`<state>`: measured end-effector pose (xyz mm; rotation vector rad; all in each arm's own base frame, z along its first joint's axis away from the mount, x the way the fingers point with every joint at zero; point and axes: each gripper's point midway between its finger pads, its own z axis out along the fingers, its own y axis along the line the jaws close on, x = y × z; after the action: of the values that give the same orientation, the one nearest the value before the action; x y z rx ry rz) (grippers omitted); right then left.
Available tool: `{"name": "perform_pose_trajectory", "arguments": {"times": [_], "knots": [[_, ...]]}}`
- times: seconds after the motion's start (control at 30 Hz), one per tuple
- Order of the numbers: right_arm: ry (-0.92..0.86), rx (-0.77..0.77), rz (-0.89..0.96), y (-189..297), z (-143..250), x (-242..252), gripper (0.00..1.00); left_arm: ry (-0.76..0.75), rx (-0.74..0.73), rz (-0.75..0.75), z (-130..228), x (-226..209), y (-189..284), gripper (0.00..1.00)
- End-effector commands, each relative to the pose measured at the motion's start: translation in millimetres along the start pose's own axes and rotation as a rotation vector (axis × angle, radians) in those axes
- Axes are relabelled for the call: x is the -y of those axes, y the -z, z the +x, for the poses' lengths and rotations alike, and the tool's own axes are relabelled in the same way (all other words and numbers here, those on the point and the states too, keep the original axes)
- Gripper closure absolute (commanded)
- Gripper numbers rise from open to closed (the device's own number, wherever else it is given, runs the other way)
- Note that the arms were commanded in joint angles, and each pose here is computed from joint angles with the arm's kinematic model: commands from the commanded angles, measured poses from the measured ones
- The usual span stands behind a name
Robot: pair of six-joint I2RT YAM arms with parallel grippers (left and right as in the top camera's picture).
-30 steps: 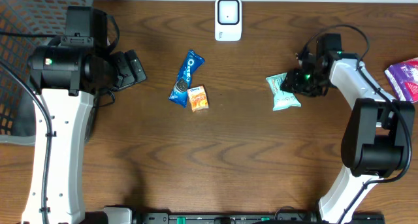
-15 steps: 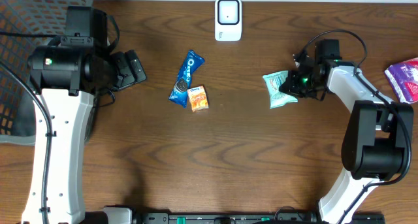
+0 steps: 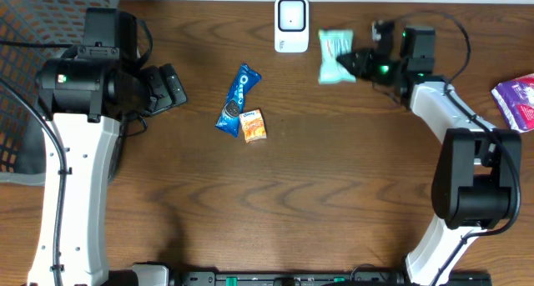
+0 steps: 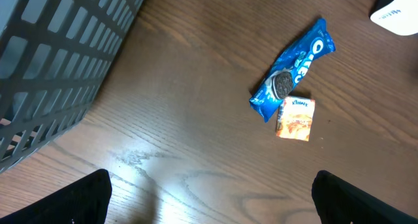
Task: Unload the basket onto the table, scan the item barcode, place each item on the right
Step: 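Carry the wipes pack to the white scanner and hold it, then carry the wipes pack to the far right and release it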
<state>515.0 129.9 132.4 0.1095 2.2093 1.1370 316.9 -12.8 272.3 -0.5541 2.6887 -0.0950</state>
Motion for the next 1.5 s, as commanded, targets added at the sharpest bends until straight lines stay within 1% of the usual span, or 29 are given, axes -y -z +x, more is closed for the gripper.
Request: {"name": "perform_pose_trajectory", "arguments": {"times": [0.0, 0.13, 0.2, 0.33, 0.43, 0.53, 0.63, 0.73, 1.2, 1.33, 1.47], "knots": [[-0.088, 0.063, -0.029, -16.7, -12.5, -25.7, 0.99, -0.002, 0.003, -0.018, -1.8, -3.6, -1.1, 0.02], [-0.087, 0.21, 0.044, -32.4, -28.6, -36.7, 0.99, -0.002, 0.003, -0.018, -1.8, -3.6, -1.0, 0.02], [-0.079, 0.257, 0.052, -40.0, -30.9, -46.0, 0.99, -0.002, 0.003, -0.018, -1.8, -3.6, -1.0, 0.02], [-0.08, 0.34, -0.005, -58.2, -38.7, -71.7, 0.99, -0.002, 0.003, -0.018, -1.8, -3.6, -1.0, 0.02], [-0.073, 0.334, -0.017, -75.7, -50.5, -78.8, 0.99, -0.002, 0.003, -0.018, -1.8, -3.6, -1.0, 0.02], [-0.083, 0.279, -0.019, -100.5, -60.5, -77.7, 0.99, -0.003, 0.003, -0.018, -1.8, -3.6, -1.0, 0.02], [-0.049, 0.245, 0.012, -119.2, -70.4, -70.9, 0.99, -0.002, 0.003, -0.018, -1.8, -3.6, -1.0, 0.02], [-0.014, 0.233, 0.074, -126.6, -78.3, -60.0, 0.99, -0.002, 0.003, -0.018, -1.8, -3.6, -1.0, 0.02], [0.033, 0.23, 0.117, -117.9, -87.6, -42.9, 0.99, -0.002, 0.003, -0.018, -1.8, -3.6, -1.0, 0.02], [0.009, 0.231, 0.114, -100.6, -101.7, -24.9, 0.99, -0.002, 0.003, -0.018, -1.8, -3.6, -1.1, 0.02], [-0.04, 0.23, 0.116, -65.7, -123.5, 5.6, 0.99, -0.002, 0.003, -0.018, -1.8, -3.6, -1.0, 0.02]]}}
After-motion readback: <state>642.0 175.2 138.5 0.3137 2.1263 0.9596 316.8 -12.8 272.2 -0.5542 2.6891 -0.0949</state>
